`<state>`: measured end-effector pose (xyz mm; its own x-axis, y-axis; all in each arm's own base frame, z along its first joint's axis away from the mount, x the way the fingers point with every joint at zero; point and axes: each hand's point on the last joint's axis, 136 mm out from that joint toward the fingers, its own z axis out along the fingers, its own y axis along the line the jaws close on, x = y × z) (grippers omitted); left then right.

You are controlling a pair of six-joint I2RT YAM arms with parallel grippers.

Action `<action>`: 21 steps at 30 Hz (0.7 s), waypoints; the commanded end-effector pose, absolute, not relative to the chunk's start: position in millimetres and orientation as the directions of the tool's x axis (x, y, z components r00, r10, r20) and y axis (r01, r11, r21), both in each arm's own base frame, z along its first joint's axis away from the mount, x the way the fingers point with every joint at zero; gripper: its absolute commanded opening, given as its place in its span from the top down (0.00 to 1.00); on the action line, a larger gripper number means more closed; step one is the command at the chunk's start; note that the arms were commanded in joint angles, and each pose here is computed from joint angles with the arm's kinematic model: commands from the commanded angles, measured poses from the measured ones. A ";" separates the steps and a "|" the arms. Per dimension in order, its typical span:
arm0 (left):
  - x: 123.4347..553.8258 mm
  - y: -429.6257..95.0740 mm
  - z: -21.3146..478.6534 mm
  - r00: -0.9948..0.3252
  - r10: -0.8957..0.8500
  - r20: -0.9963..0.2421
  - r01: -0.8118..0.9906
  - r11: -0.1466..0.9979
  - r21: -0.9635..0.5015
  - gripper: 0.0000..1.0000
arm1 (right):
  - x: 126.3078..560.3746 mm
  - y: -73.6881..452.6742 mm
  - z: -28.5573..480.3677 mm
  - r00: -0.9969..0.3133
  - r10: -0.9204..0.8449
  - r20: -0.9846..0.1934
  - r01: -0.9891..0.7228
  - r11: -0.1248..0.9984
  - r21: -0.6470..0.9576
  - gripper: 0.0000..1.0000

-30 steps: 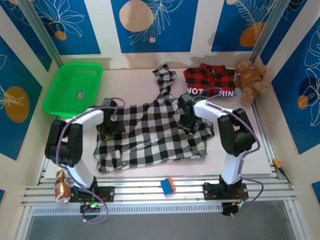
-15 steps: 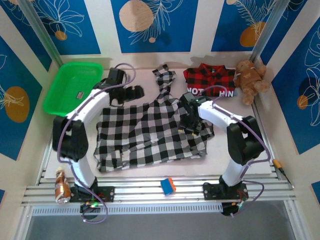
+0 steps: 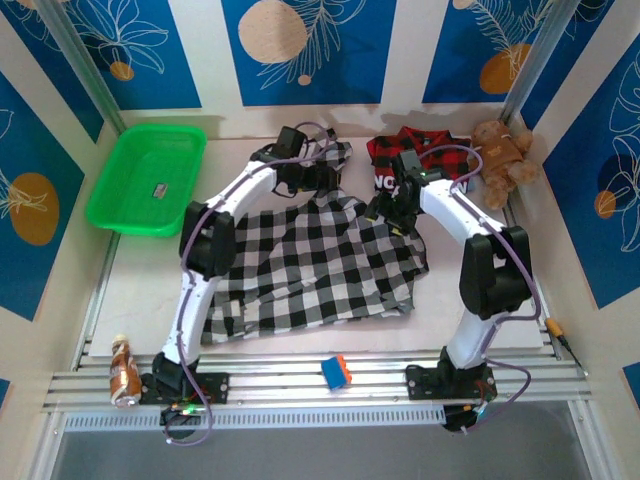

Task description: Fold and stack the long sleeve shirts

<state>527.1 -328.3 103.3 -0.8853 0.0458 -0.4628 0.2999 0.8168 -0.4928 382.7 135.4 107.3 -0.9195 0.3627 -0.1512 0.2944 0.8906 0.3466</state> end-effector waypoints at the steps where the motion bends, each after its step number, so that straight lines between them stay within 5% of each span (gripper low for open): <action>1: 531.6 -333.5 98.6 -0.876 0.102 -0.471 0.331 0.838 -0.434 0.14 | 396.8 145.1 107.9 -0.926 0.349 -0.145 0.265 0.873 0.410 0.35; 13: 550.1 -341.6 49.6 -0.882 0.101 -0.460 0.312 0.856 -0.412 0.21 | 410.3 142.4 101.2 -0.926 0.353 -0.133 0.260 0.853 0.453 0.35; 15: 552.1 -345.4 50.1 -0.877 0.102 -0.469 0.323 0.848 -0.421 0.31 | 409.8 144.3 101.8 -0.926 0.354 -0.130 0.260 0.848 0.462 0.36; 21: 561.0 -344.1 69.0 -0.849 0.097 -0.519 0.350 0.838 -0.418 0.85 | 406.1 150.8 94.2 -0.928 0.354 -0.113 0.264 0.842 0.470 0.36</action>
